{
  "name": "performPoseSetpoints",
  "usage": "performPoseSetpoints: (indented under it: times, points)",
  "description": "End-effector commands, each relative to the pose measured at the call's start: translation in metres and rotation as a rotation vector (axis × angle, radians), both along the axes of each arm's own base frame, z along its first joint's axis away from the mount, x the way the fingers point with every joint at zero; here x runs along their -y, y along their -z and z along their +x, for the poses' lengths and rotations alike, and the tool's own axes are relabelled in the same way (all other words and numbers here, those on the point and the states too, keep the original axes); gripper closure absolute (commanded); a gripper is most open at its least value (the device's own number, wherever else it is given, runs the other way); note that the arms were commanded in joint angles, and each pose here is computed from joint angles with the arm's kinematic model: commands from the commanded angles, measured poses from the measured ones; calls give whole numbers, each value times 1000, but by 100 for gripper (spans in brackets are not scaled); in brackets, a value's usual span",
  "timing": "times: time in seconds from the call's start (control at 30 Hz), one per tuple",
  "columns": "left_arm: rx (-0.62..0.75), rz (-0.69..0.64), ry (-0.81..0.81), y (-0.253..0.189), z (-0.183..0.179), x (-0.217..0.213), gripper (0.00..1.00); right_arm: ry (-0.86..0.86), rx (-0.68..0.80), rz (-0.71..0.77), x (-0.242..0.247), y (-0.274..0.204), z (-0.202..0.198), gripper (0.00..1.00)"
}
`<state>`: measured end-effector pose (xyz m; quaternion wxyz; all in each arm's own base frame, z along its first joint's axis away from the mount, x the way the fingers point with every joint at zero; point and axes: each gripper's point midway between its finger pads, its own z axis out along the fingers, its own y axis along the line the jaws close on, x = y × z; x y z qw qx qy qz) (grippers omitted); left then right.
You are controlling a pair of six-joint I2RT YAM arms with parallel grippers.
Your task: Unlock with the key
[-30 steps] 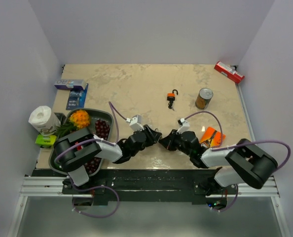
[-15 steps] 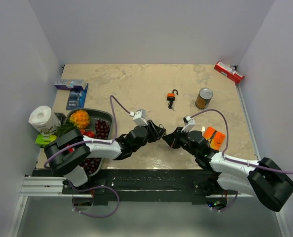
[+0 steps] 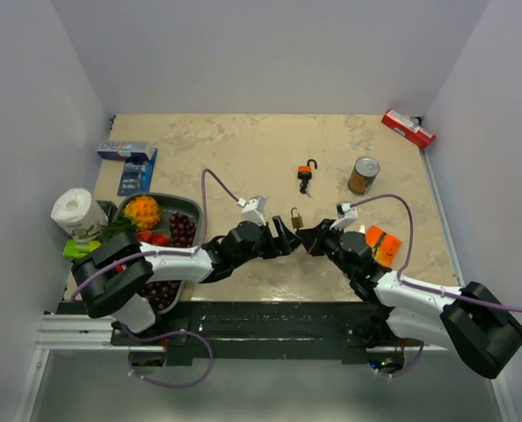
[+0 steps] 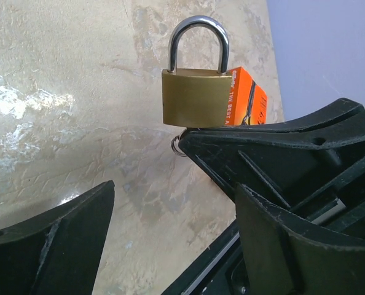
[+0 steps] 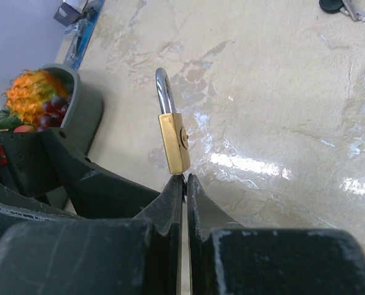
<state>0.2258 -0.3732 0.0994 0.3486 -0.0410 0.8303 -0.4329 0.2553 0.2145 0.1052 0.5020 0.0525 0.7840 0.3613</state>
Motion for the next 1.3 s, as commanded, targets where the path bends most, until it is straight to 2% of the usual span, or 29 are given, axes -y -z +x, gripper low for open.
performPoseSetpoints:
  times: [0.0,0.3,0.47,0.6,0.7,0.93,1.1,1.23,1.27]
  points:
    - [29,-3,39,-9,-1,-3,17,48,149,98,-1,-50,17,100]
    - [122,-73,-96,-58,23,-25,12,34,149,100,-1,-52,14,100]
    - [179,-51,-114,-79,40,-26,9,15,149,101,-3,-52,9,100]
    - [162,-5,-82,-72,47,-15,4,3,148,110,-5,-54,4,100]
    - [153,-23,-45,-70,49,-2,1,-2,148,113,-5,-55,1,100]
    - [170,-11,-10,-70,60,18,1,-7,146,107,-4,-55,-3,100]
    - [175,4,-5,-67,65,24,10,-12,147,109,-4,-55,-5,100]
    - [170,8,-2,-64,65,25,34,-5,149,109,-3,-57,-5,100]
    - [166,6,0,-63,64,25,36,-4,149,111,-3,-58,-5,100]
